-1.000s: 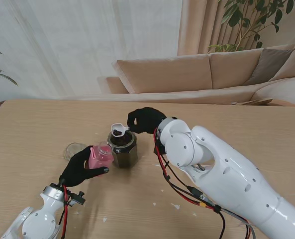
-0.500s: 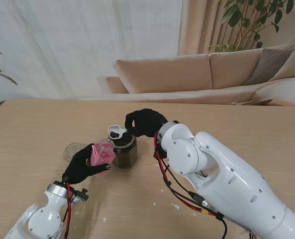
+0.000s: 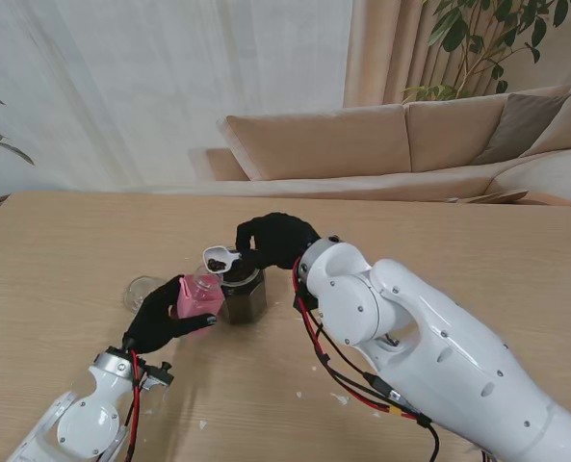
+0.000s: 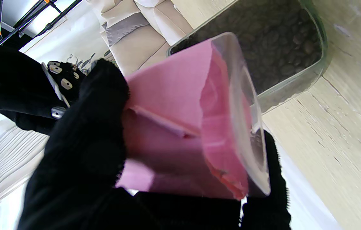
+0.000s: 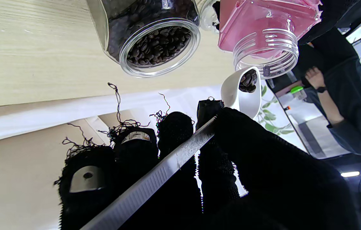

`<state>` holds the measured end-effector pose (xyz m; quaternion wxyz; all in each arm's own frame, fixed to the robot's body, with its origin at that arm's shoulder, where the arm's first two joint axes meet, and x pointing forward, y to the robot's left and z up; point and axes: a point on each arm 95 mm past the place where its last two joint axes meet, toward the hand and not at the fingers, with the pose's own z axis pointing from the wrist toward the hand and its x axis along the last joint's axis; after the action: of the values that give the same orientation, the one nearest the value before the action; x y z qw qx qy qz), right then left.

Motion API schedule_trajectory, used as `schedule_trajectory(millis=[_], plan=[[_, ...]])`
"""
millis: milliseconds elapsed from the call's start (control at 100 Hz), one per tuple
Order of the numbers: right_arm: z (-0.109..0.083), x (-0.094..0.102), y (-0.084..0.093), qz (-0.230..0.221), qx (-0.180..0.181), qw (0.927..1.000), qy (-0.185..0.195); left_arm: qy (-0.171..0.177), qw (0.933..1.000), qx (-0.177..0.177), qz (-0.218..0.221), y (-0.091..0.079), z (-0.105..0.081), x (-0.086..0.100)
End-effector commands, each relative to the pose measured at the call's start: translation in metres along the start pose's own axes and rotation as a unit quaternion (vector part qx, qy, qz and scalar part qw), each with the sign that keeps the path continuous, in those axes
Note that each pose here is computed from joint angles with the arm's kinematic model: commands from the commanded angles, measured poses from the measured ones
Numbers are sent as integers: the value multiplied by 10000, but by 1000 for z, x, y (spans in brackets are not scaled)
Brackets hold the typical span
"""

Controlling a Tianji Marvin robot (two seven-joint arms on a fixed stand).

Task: Portion coffee beans from the glass jar into the coffee jar

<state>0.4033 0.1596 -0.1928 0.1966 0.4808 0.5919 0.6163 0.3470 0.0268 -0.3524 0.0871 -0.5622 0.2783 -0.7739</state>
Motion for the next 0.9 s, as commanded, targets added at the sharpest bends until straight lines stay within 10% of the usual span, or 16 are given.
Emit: schedule_trajectory(millis=[0, 890], plan=[[1, 2, -4, -9, 78, 10000, 38, 71, 9999, -77, -47, 4, 0, 5], [-8, 13, -14, -698, -480, 9960, 287, 5, 10000, 7, -76, 3, 1, 8]])
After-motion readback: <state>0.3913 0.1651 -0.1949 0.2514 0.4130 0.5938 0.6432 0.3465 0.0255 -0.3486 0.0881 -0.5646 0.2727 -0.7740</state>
